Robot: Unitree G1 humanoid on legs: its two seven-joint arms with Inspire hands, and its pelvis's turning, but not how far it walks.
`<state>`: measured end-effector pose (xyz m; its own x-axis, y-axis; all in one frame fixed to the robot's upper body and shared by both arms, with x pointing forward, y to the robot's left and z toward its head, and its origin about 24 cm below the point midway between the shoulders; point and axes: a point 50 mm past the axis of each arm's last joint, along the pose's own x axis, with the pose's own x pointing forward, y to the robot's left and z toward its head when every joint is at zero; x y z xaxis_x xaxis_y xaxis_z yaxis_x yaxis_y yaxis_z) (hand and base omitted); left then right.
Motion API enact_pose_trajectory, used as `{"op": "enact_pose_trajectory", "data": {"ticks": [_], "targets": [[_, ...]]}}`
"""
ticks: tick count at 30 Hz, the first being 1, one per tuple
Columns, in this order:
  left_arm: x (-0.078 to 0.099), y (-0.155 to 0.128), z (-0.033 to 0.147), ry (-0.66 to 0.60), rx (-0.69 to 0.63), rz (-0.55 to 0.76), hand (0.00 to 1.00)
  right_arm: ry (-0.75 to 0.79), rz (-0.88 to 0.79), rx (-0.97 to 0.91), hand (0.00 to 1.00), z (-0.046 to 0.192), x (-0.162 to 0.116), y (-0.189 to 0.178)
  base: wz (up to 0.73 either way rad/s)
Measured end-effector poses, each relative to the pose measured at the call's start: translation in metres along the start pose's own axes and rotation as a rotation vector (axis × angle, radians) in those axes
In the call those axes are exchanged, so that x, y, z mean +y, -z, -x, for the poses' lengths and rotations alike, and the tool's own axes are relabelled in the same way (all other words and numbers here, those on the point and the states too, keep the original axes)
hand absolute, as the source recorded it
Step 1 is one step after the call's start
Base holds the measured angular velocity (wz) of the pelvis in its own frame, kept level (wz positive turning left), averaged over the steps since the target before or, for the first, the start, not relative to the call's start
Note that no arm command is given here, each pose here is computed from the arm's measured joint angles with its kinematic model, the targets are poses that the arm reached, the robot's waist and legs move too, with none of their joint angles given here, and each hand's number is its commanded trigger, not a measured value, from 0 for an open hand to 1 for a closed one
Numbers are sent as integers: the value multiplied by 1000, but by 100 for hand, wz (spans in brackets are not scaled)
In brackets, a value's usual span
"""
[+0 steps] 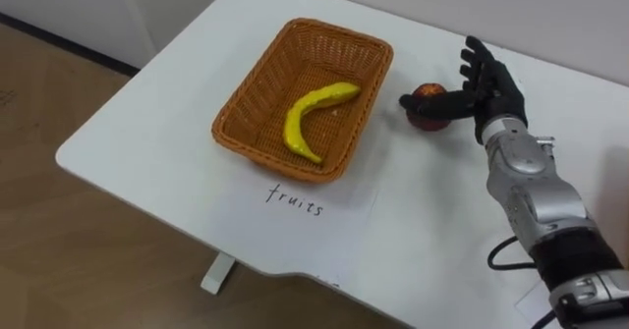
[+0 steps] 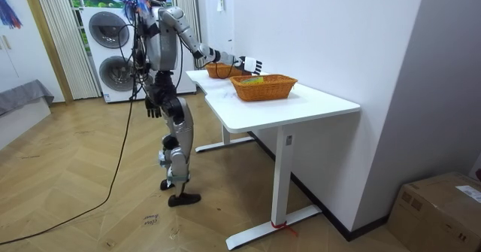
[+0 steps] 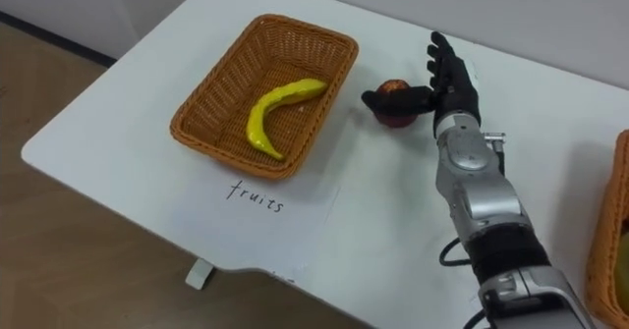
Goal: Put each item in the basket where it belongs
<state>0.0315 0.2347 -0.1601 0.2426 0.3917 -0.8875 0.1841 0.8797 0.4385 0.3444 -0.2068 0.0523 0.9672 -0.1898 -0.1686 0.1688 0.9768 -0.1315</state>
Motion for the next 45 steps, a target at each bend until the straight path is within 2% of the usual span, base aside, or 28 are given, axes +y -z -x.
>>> {"op": "enact_pose_trajectory", "data": {"ticks": [20, 31, 45], "targets": [[-1, 3, 1, 6, 14, 36, 0, -30, -12, 91, 0, 0, -4, 20, 3], [0, 4, 0, 12, 15, 66, 0, -64, 98, 83, 0, 0, -4, 22, 0], [6, 5, -1, 1, 17, 93, 0, -72, 129, 114, 0, 0, -5, 30, 0]]}}
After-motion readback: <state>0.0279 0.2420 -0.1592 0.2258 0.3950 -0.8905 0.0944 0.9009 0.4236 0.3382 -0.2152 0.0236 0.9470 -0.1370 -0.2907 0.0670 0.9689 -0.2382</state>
